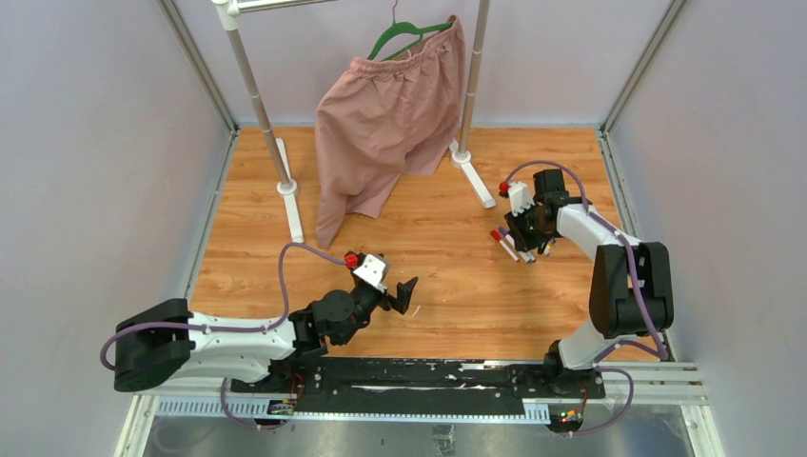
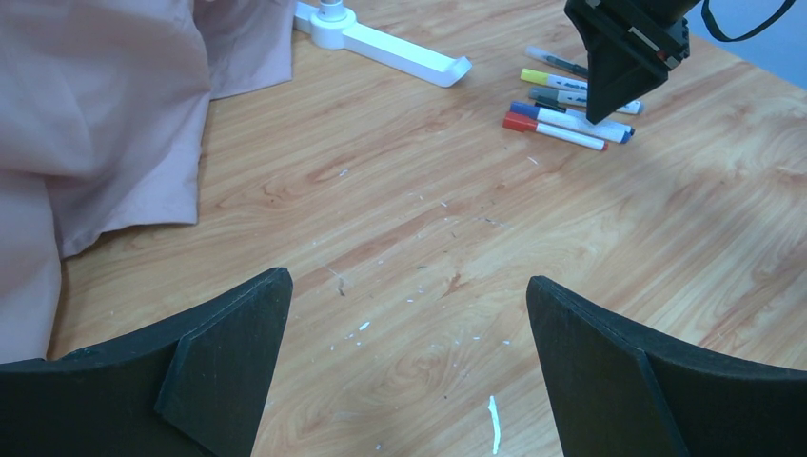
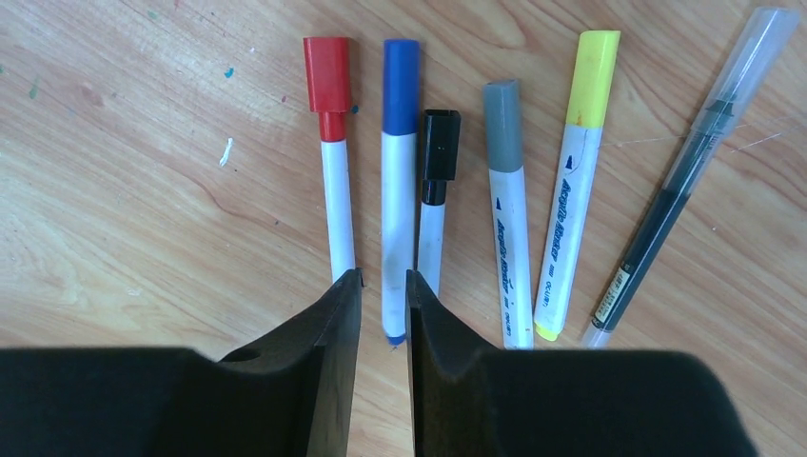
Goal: Insert the pens into the pen caps
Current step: Place the pen at the center of the board.
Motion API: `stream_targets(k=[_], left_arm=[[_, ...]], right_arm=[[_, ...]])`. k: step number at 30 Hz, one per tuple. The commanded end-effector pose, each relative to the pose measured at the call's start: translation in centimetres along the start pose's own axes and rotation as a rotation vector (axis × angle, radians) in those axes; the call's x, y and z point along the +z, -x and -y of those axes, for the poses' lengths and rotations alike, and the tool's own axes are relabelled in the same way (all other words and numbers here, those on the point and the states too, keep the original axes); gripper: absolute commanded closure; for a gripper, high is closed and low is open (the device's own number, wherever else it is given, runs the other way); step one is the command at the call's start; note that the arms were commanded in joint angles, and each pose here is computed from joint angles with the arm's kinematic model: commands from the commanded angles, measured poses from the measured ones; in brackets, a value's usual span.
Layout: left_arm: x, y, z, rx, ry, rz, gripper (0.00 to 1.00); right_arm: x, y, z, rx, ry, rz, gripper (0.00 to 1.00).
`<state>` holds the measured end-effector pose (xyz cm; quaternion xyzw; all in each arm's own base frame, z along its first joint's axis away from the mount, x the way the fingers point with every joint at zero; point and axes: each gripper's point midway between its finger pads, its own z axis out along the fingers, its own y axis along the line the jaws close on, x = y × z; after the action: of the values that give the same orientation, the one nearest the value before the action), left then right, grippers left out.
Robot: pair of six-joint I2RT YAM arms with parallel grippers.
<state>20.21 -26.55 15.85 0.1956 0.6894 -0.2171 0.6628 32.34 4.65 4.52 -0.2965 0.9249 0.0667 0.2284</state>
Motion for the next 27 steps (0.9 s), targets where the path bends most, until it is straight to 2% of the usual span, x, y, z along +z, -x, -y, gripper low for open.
stream_targets(k=[1, 9, 16, 18, 19, 22, 24, 27], left_arm=[[0.2, 0.6, -0.5, -0.01, 0.029, 0.022, 0.0], [0.3, 0.7, -0.4, -0.007, 0.029, 0.018, 0.0], [0.8, 0.6, -0.2, 0.01, 0.029, -0.007, 0.0], [1.3, 0.8, -0.2, -0.001, 0.018, -0.019, 0.0], [1.5, 0.7, -0.4, -0.015, 0.012, -0.029, 0.0], [2.2, 1.7, -1.2, -0.144, -0.031, -0.033, 0.0], [2.5, 3.2, -1.6, -0.276, -0.08, -0.028, 0.0], [2.2, 6.3, -2.9, -0.341, -0.093, -0.017, 0.0]], right_arm=[[-0.6, -0.2, 0.1, 0.011, 0.017, -0.012, 0.72], [-1.8, 0.7, -0.1, -0.005, 0.031, 0.03, 0.67], [-6.3, 3.4, -0.3, -0.067, 0.003, 0.189, 0.56], [-8.2, 4.4, -0.5, -0.081, -0.003, 0.264, 0.46], [-9.3, 4.9, -0.8, -0.093, -0.008, 0.304, 0.25], [-12.2, 6.4, -1.7, -0.142, -0.024, 0.423, 0.11], [-14.2, 7.2, -2.2, -0.167, -0.048, 0.495, 0.09], [-18.0, 8.3, -2.1, -0.128, -0.109, 0.605, 0.08]])
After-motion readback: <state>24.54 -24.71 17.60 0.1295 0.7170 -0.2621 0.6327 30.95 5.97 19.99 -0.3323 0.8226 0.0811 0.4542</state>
